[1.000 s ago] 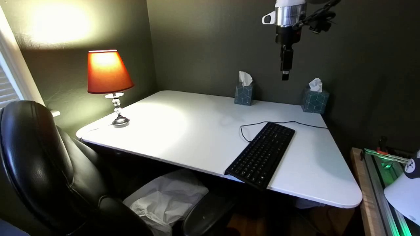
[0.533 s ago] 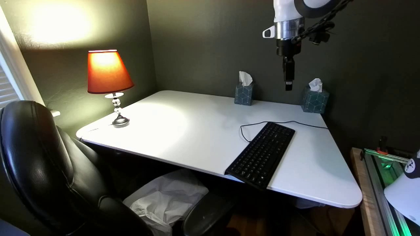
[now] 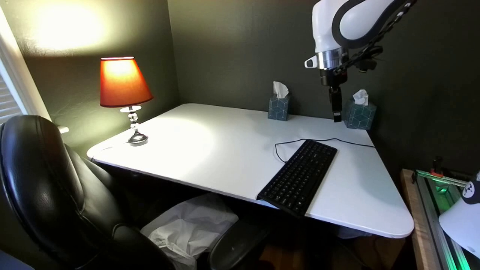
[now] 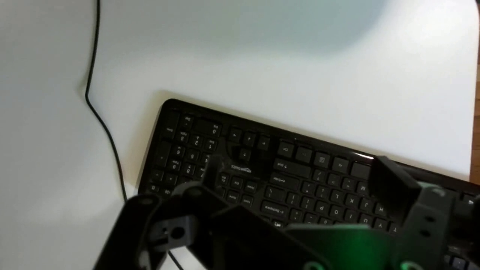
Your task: Press a button on the right side of the keyboard
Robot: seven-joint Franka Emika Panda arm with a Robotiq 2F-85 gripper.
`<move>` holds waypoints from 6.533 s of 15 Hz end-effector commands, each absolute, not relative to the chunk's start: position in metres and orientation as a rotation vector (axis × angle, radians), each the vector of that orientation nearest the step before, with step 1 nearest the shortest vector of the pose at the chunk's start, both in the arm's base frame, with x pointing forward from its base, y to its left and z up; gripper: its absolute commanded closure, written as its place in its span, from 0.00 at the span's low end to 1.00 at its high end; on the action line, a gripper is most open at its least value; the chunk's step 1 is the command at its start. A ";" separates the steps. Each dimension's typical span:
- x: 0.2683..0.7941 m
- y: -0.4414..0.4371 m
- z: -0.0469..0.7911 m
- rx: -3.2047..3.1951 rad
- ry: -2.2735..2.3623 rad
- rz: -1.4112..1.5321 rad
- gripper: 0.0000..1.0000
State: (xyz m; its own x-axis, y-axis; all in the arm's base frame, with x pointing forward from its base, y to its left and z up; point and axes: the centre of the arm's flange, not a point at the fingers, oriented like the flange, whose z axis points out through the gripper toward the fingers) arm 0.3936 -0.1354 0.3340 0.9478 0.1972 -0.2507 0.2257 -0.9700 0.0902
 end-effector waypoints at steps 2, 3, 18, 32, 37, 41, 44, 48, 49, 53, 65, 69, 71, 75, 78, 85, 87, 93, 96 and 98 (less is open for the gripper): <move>0.389 -0.143 0.301 3.020 0.342 -0.352 0.00; 0.390 -0.144 0.296 3.022 0.341 -0.356 0.00; 0.395 -0.160 0.245 3.119 0.290 -0.351 0.00; 0.413 -0.175 0.216 3.153 0.178 -0.388 1.00; 0.424 -0.178 0.204 3.158 0.161 -0.414 1.00; 0.431 -0.178 0.195 3.165 0.150 -0.426 1.00; 0.436 -0.179 0.190 3.172 0.136 -0.425 1.00; 0.443 -0.180 0.184 3.178 0.133 -0.432 1.00; 0.445 -0.181 0.183 3.179 0.133 -0.433 1.00; 0.450 -0.182 0.178 3.189 0.117 -0.428 1.00; 0.462 -0.184 0.165 3.201 0.110 -0.447 1.00; 0.463 -0.185 0.161 3.205 0.106 -0.448 1.00; 0.464 -0.185 0.160 3.208 0.108 -0.446 1.00; 0.467 -0.184 0.158 3.215 0.107 -0.444 1.00; 0.469 -0.183 0.156 3.220 0.099 -0.448 1.00; 0.471 -0.188 0.153 3.224 0.079 -0.453 1.00; 0.471 -0.189 0.152 3.228 0.072 -0.456 1.00; 0.470 -0.188 0.154 3.229 0.069 -0.452 1.00; 0.467 -0.184 0.159 3.218 0.076 -0.445 1.00; 0.463 -0.181 0.168 3.207 0.080 -0.429 1.00</move>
